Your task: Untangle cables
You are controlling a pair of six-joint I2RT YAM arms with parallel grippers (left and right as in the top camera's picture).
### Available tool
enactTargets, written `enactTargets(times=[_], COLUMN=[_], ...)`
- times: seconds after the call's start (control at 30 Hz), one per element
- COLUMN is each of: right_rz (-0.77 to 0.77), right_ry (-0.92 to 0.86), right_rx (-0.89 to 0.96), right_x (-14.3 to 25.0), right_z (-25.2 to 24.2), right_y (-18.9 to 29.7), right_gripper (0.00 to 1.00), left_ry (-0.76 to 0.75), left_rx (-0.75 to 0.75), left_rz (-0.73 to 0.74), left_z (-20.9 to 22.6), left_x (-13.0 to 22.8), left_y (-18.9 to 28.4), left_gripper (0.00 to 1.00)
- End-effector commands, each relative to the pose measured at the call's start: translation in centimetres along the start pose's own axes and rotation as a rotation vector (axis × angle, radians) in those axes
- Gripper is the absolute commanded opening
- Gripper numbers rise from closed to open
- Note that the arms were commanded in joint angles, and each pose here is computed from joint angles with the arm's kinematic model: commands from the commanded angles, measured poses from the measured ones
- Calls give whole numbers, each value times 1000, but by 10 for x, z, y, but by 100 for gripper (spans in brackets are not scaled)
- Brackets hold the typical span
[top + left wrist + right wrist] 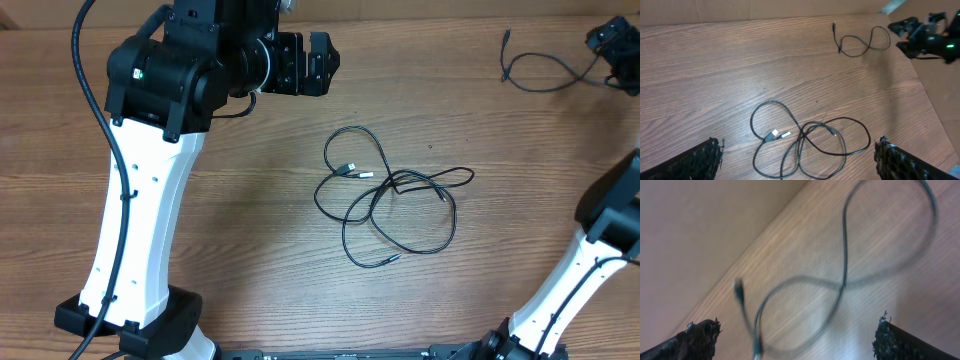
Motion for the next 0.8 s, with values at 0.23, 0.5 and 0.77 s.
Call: enactTargets(times=[0.23,0.5,0.77], right_rz=[98,434,617], right_ry=[-45,-53,49], right_rx=[-156,-173,-184], right_x=[27,113,172], right_z=[79,93,129], right_y=[221,269,249], right_gripper=[100,100,100], left_ry=[-27,-27,-27], left_rx=[13,13,13], left_rz=[1,1,1], left_z=[-4,-4,-4], left_x=[2,2,2], left_y=[2,2,2], left_gripper=[99,100,100])
Point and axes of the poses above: each gripper's point midway between its finger pads, its own y axis back along the fingers, its own z axis along the line the jaws close on, x = y × z, the point moved 3 cm from there along y, back along the fingers, and after that the axes turned 2 degrees about -y, right-handed, at the moved point
